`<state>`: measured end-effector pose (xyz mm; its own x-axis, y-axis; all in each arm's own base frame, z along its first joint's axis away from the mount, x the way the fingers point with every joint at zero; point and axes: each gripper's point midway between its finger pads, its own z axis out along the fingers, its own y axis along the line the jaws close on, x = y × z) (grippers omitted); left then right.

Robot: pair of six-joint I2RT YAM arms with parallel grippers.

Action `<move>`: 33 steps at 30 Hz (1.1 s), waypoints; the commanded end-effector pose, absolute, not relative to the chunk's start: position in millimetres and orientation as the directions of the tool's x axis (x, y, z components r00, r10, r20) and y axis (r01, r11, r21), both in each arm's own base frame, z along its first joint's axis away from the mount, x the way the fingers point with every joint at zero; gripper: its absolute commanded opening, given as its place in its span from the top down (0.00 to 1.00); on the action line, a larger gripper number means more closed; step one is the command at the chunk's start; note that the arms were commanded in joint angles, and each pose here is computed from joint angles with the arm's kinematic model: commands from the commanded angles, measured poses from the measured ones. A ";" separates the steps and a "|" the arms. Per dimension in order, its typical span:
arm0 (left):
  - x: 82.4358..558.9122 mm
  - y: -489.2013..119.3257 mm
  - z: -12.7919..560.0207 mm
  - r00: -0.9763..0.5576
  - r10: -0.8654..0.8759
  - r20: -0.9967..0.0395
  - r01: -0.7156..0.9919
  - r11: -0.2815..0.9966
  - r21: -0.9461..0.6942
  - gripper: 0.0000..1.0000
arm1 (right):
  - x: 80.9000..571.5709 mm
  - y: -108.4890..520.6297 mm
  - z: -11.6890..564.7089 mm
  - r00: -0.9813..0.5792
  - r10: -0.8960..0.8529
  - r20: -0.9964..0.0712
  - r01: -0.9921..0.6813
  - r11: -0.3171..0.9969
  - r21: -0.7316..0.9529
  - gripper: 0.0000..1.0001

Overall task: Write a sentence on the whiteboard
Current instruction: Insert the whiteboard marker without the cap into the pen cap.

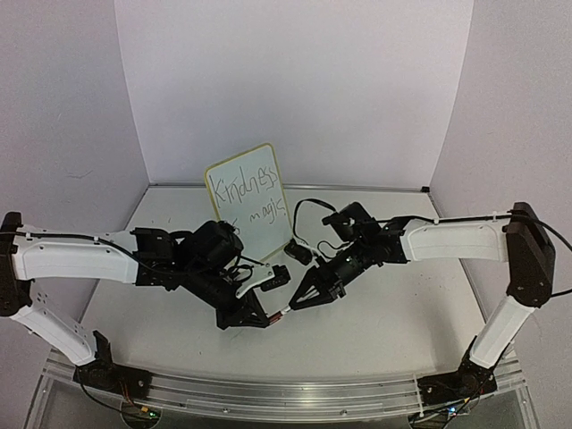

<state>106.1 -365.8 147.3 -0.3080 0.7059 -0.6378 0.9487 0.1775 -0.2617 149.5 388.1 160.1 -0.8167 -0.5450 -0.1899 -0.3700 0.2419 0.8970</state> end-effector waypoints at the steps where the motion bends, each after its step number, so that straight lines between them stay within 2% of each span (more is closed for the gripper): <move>1: 111.1 -391.6 219.1 -0.241 0.521 -0.819 0.970 0.096 -0.224 1.00 | 137.5 403.1 175.2 -0.771 -0.585 -0.251 -0.406 0.148 0.902 1.00; 14: 111.2 -402.6 253.3 -0.219 0.449 -0.866 0.975 0.057 -0.216 1.00 | 119.6 406.0 188.0 -0.738 -0.613 -0.283 -0.421 0.090 0.903 1.00; 33: 123.2 -413.9 293.4 -0.168 0.315 -0.934 0.986 0.069 -0.154 1.00 | 107.3 412.2 195.3 -0.715 -0.625 -0.314 -0.434 0.046 0.900 1.00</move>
<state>92.5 -360.7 158.4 -0.3592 0.6964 -0.6213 0.9240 0.1718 -0.3416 135.8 395.8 169.4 -0.7888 -0.5775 -0.2105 -0.3794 0.1880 0.9059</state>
